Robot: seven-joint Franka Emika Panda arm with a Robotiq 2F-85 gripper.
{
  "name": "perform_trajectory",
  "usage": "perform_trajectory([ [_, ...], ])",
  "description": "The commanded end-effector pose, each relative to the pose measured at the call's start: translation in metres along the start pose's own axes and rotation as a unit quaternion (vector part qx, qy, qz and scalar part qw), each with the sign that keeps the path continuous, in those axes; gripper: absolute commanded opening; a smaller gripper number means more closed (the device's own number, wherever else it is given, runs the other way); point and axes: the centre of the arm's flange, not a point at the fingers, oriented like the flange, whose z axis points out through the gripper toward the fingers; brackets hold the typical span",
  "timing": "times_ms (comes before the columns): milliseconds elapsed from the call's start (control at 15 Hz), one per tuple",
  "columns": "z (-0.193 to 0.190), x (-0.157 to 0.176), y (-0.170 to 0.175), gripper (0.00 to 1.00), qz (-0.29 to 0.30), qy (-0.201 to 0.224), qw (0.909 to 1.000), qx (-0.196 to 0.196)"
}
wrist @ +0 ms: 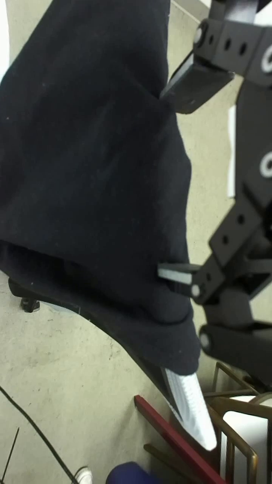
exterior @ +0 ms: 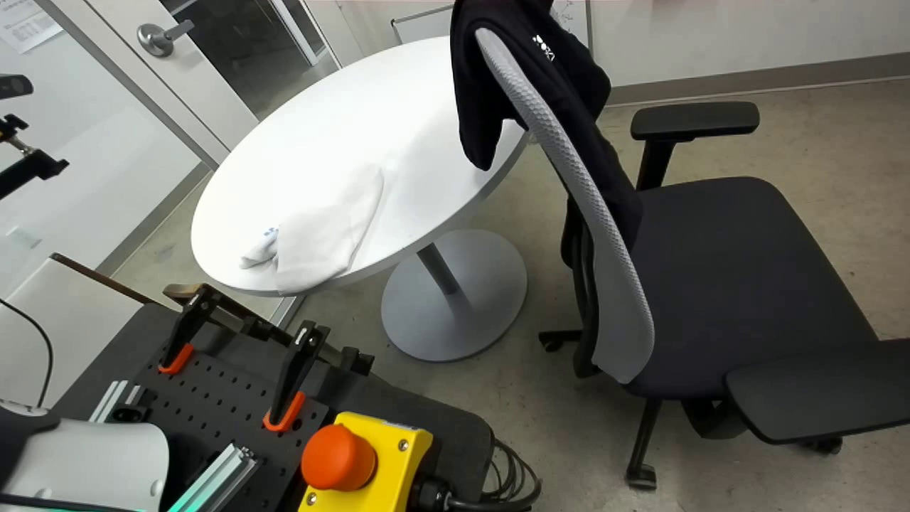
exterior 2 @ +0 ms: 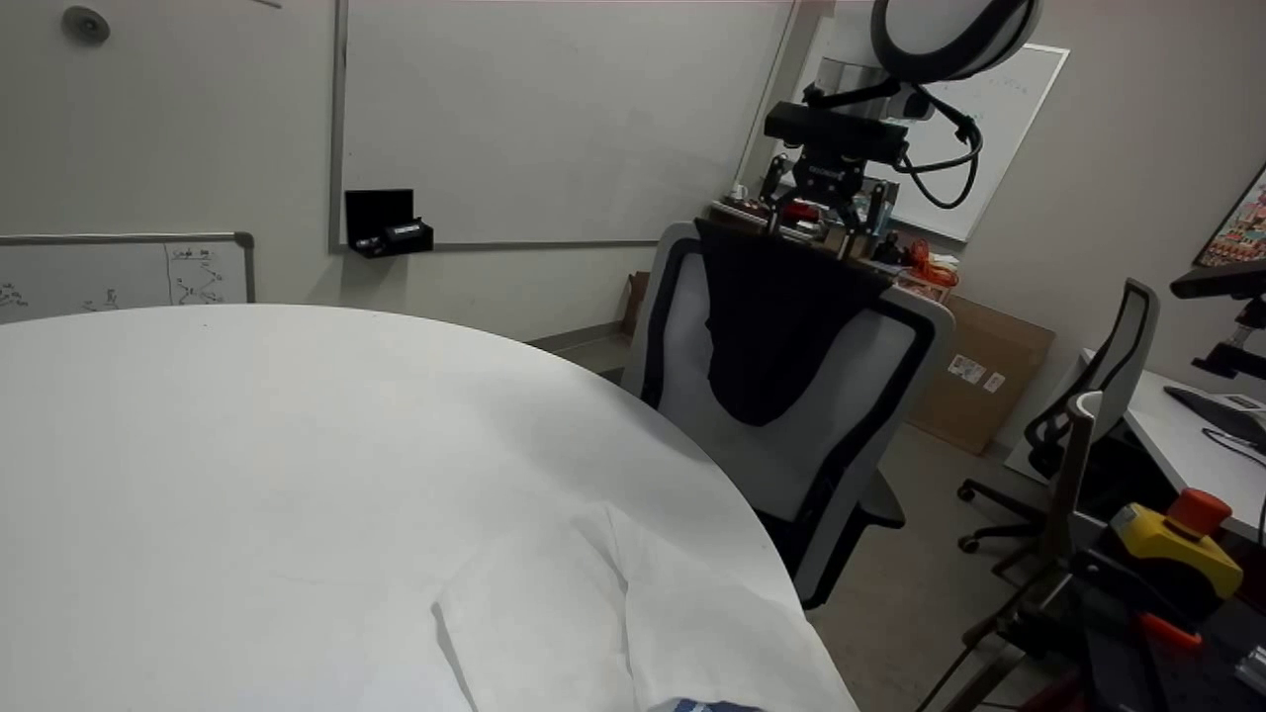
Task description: Move the black t-shirt from the backrest of the chair to the table
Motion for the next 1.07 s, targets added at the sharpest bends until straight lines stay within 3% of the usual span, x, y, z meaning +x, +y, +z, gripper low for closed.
perform_trajectory([
  [0,0.002,-0.002,-0.007,0.74,0.001,0.007,0.9998,-0.018],
  [667,-0.004,0.003,-0.006,0.0,0.003,0.002,0.9998,-0.018],
  [1000,-0.022,0.014,-0.006,0.01,0.023,-0.017,0.9996,0.001],
])
